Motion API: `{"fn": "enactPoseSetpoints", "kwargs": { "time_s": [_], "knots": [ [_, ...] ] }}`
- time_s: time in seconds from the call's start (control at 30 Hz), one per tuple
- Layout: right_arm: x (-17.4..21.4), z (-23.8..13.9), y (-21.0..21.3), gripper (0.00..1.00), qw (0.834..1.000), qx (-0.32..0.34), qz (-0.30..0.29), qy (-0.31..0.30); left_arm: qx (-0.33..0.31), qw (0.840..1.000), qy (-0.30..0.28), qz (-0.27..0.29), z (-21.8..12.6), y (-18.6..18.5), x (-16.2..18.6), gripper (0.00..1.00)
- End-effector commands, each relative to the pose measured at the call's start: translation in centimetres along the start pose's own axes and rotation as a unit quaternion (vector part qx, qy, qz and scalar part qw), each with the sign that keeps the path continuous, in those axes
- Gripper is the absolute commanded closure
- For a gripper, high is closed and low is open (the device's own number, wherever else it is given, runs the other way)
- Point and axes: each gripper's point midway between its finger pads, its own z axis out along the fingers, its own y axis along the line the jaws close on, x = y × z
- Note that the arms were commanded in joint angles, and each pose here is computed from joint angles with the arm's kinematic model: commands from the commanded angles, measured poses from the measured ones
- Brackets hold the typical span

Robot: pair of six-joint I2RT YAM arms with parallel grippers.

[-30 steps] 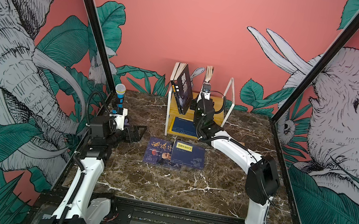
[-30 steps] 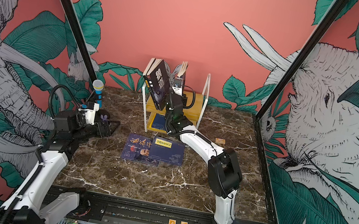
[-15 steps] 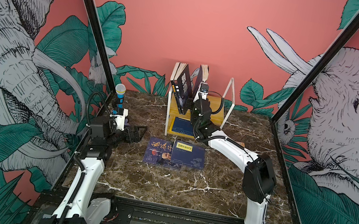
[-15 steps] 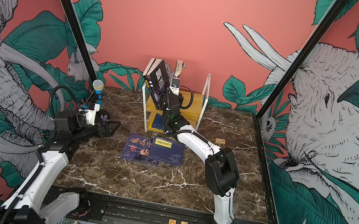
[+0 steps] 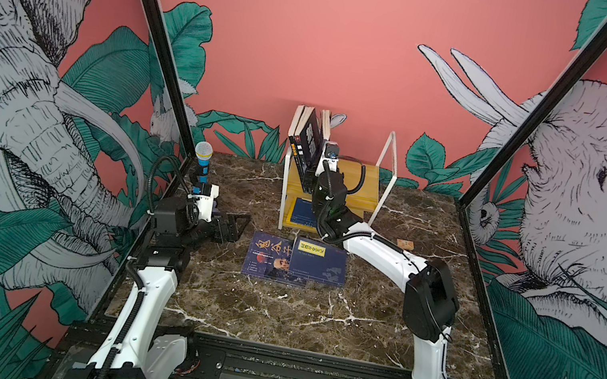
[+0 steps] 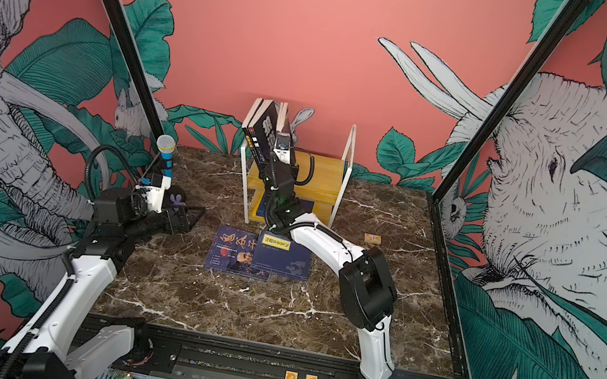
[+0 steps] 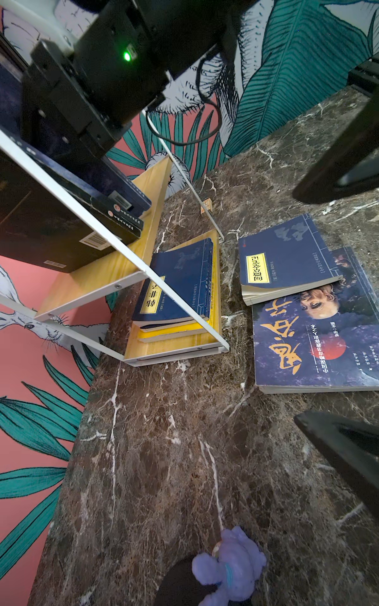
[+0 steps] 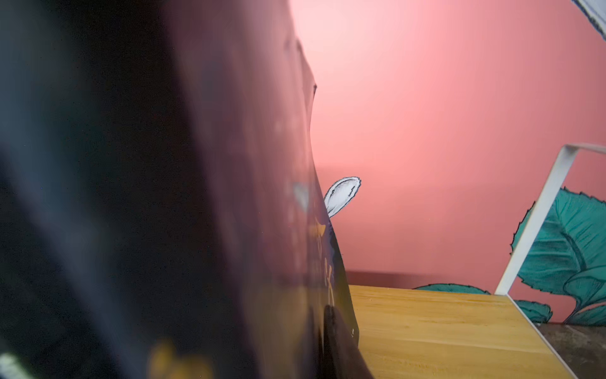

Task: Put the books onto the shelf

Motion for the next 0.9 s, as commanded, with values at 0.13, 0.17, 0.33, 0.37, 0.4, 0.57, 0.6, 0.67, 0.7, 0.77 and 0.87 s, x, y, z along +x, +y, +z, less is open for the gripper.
{"fn": "enactPoseSetpoints", "kwargs": {
  "time_s": [0.13,0.17,0.33,0.37,0.4,0.57,0.6,0.67,0.7,0.77,0.87],
  "knots": [
    [-1.9,-1.1,0.3,0.63,1.000,-0.005,0.009,-0.025,0.013,1.000,-0.002,0.018,0.0,-0.6,0.0,0.01],
    [-1.9,-1.2,0.3,0.62,1.000,-0.005,0.007,-0.025,0.014,1.000,-0.004,0.019,0.0,-0.6,0.0,0.01],
    [-2.0,-2.0,-0.2,0.60,0.999,-0.002,0.019,-0.026,0.016,1.000,0.000,0.018,0.0,-0.7,0.2,0.01],
    [-2.2,-2.2,-0.1,0.58,0.999,-0.007,0.018,-0.026,0.014,1.000,0.000,0.018,0.0,-0.6,0.1,0.01],
    [-2.2,-2.4,0.2,0.57,1.000,-0.013,0.013,-0.025,0.013,1.000,-0.001,0.018,0.0,-0.6,0.0,0.01],
    [-2.1,-4.0,0.1,0.50,1.000,-0.019,0.002,-0.021,0.014,1.000,0.000,0.020,0.0,-0.7,0.1,0.00],
    [-1.9,-4.4,-0.1,0.47,1.000,-0.022,0.002,-0.019,0.012,1.000,0.000,0.019,0.0,-0.7,0.0,0.01],
    [-1.8,-5.4,-0.2,0.43,0.999,-0.029,0.000,-0.017,0.013,1.000,-0.001,0.020,0.0,-0.6,0.0,0.00],
    [-1.3,-5.9,-0.3,0.42,0.999,-0.031,-0.004,-0.013,0.014,1.000,0.000,0.019,0.0,-0.7,0.2,0.01],
    [-0.9,-6.9,-0.9,0.40,0.999,-0.031,-0.005,-0.010,0.018,1.000,0.001,0.019,0.0,-0.7,0.3,0.01],
    [0.5,-8.7,-2.1,0.40,0.999,-0.032,-0.012,0.008,0.014,1.000,0.002,0.016,0.1,-0.6,0.1,0.01]
  ]
}}
